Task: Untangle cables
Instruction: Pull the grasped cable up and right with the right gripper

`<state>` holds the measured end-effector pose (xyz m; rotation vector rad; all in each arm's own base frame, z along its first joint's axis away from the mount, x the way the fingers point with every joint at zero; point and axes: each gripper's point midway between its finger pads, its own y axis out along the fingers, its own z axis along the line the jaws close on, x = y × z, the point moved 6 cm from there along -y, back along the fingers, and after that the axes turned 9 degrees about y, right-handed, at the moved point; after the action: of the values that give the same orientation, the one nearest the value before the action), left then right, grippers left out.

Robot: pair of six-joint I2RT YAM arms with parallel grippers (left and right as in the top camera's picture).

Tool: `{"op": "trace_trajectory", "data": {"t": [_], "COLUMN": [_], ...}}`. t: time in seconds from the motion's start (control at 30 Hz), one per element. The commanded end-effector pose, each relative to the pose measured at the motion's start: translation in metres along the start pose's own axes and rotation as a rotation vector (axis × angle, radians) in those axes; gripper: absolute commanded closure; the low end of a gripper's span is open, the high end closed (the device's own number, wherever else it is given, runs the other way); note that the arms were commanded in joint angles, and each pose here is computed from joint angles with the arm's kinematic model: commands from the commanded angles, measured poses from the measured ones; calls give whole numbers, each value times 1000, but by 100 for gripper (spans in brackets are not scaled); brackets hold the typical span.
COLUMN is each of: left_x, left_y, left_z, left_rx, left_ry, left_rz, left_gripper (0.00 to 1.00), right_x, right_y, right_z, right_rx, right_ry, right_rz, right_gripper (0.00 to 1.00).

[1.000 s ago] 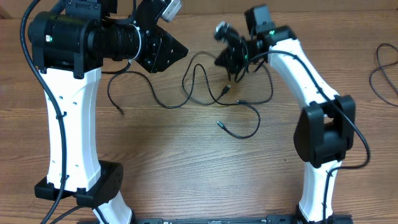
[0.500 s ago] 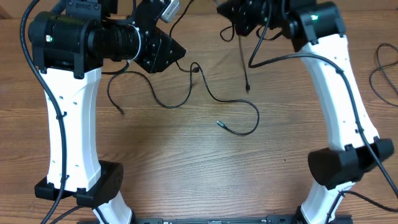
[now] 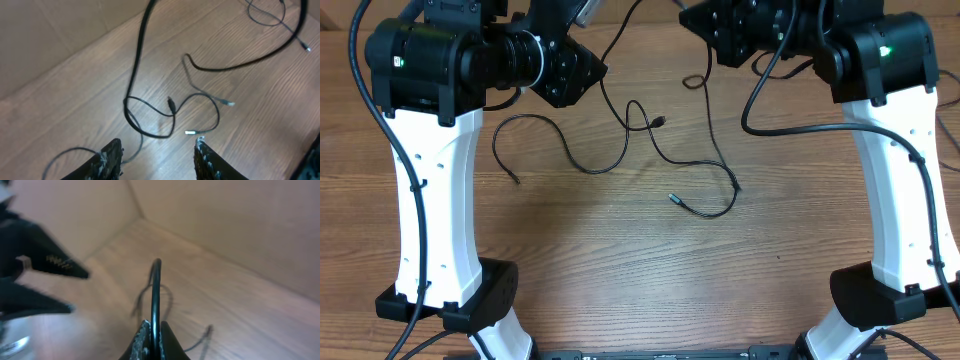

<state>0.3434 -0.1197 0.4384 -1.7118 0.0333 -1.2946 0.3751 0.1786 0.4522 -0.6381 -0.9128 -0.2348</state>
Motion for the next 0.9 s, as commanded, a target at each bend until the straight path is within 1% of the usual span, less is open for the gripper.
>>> {"op": "trace_trajectory", "data": {"t": [0.0,0.07,0.13,0.27,0.37,0.47,0.7,0.87], "left_x": [4,4,2,-7,-13,-12,-3,1], "left_y": [-2,4,12,27,35,37,37,35], "left_z": [3,6,9,13,14,13,-1,-8], "left_rx": [23,20,8,-24,-45,-63,-183,-240], "left_ry": [74,70,59,28,8,7,2,-2], "left_rz": [-19,-13,6,60,96,87,13,-20], "left_gripper": [53,52,53,54,55,55,55,55], "right_x": [5,6,8,18,25,28,24,6], "right_y": [-17,-18,-19,-26,-42,-62,-135,-206], "right_z": [36,40,36,5,-26,-54,-128,-178], "right_rx": [182,209,166,-37,-194,-300,-586,-872], "right_ry": [-12,-21,-28,-24,-4,-6,46,63], "right_rz": [-16,-20,-35,-99,-146,-172,-229,-219], "right_gripper": [96,96,96,96,96,96,96,96]}}
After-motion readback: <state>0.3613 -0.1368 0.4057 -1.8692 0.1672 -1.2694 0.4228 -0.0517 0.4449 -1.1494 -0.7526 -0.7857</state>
